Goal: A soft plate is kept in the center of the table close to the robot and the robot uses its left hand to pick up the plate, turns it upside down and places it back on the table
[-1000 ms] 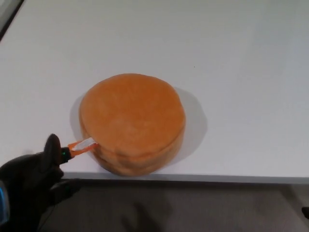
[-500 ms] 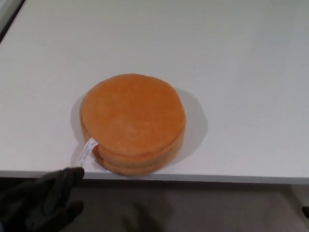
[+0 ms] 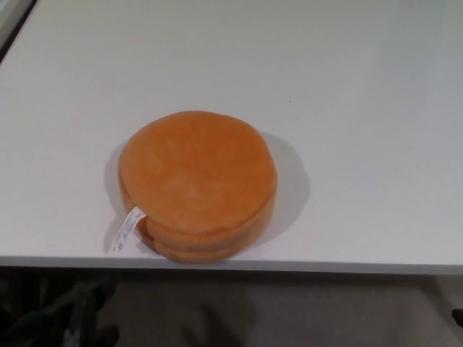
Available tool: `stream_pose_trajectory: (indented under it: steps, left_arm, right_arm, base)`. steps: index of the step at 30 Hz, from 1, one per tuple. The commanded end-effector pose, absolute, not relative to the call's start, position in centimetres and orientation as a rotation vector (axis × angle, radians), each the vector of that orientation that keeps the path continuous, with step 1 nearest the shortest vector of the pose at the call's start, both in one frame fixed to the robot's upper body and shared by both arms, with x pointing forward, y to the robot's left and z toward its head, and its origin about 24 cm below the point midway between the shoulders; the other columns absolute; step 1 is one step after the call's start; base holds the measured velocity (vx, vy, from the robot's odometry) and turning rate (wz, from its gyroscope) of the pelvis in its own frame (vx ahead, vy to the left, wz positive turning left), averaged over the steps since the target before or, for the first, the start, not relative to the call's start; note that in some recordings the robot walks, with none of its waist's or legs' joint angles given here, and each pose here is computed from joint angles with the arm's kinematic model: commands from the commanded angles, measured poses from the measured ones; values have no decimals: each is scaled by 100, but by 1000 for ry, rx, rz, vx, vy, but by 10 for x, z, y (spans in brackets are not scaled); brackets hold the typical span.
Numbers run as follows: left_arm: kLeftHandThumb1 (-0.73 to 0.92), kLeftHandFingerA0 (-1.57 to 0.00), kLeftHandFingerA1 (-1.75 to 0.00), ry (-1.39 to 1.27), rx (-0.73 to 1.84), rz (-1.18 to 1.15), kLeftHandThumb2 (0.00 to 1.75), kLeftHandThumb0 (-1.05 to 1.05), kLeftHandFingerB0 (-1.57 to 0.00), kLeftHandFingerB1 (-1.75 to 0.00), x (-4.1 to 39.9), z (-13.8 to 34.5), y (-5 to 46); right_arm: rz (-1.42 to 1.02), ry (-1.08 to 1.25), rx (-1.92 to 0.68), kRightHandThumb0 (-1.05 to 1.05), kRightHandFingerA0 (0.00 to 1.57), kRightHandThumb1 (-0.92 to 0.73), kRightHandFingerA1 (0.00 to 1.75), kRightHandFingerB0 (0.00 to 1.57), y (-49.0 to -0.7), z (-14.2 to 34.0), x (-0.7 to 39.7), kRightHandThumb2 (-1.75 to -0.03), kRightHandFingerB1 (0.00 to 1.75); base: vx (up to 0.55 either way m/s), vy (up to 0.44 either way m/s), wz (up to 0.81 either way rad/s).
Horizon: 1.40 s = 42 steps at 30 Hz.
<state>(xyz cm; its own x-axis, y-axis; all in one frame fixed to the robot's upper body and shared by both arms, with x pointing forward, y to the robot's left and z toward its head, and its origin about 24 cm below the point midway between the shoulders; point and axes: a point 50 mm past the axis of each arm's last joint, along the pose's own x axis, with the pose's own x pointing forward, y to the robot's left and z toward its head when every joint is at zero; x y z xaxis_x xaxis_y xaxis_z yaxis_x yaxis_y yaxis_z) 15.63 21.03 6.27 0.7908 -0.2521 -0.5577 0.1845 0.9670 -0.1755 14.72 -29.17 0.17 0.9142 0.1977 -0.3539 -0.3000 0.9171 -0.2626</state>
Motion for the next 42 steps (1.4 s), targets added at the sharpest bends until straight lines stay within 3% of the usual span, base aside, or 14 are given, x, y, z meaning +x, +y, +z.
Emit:
stream_pose_trajectory:
  steps: [1,6,7,10,12,13,15,17,18,28,29,31,32,42]
  left_arm:
    - [68,0,-9,68,183,-198,115,-96,0,-15,128,58,235]
    - [68,-7,-7,69,188,-112,114,-96,-9,-17,117,43,246]
    - [70,0,-11,90,162,-66,114,-97,-13,-19,114,31,253]
    - [70,0,-12,120,153,-34,114,-93,-10,-17,114,21,260]
    - [67,0,-16,157,93,-8,112,-95,-16,-20,117,11,262]
    - [70,0,-21,169,81,10,112,-100,-15,-19,116,8,264]
    - [70,-1,-26,191,83,36,113,-97,-13,-14,116,0,269]
    - [70,-2,-30,207,74,46,113,-96,-15,-18,116,-3,271]
    - [67,-7,-37,214,22,39,110,-90,-8,-25,119,-5,270]
    - [68,-6,-48,229,36,-21,111,-91,-2,-38,122,-10,265]
    - [84,-11,-37,228,38,-21,68,-99,-13,-28,122,-11,265]
    - [87,-12,-37,225,50,-21,67,-95,-14,-28,121,-11,265]
    - [36,0,-51,225,55,-22,103,-39,0,-49,121,-11,265]
    - [36,-1,-51,203,75,-33,103,-39,0,-49,119,-13,266]
  right_arm:
    - [250,353,-317,-80,38,-90,43,20,-297,0,141,-67,33]
    - [252,351,-333,-81,38,-91,44,20,-297,-1,140,-67,34]
    - [250,348,-314,-78,32,-72,55,15,-296,-2,139,-106,47]
    - [256,344,-310,-81,33,-74,56,16,-296,-1,138,-108,48]
    - [240,348,-317,-78,31,-71,54,15,-300,1,134,-106,46]
    - [240,350,-317,-79,38,-90,44,21,-300,0,133,-67,34]
    - [246,354,-316,-82,33,-73,55,15,-300,1,132,-107,47]
    - [247,358,-315,-81,37,-90,43,21,-300,1,132,-67,34]
    - [249,351,-325,-80,33,-73,55,14,-300,2,134,-108,46]
    - [238,349,-310,-82,38,-89,44,22,-300,2,132,-67,34]
    - [237,348,-313,-82,38,-89,43,22,-300,2,132,-67,34]
    - [233,351,-312,-89,33,-74,47,19,-300,1,132,-83,39]
    - [233,352,-310,-89,34,-74,48,19,-300,1,132,-83,40]
    - [225,340,-307,-83,36,-89,40,23,-298,1,130,-67,32]
  base:
    - [0,0,0]
    - [0,0,0]
    - [0,0,0]
    - [0,0,0]
    - [0,0,0]
    - [0,0,0]
    - [0,0,0]
    - [0,0,0]
    - [0,0,0]
    - [0,0,0]
    - [0,0,0]
    - [0,0,0]
    - [0,0,0]
    - [0,0,0]
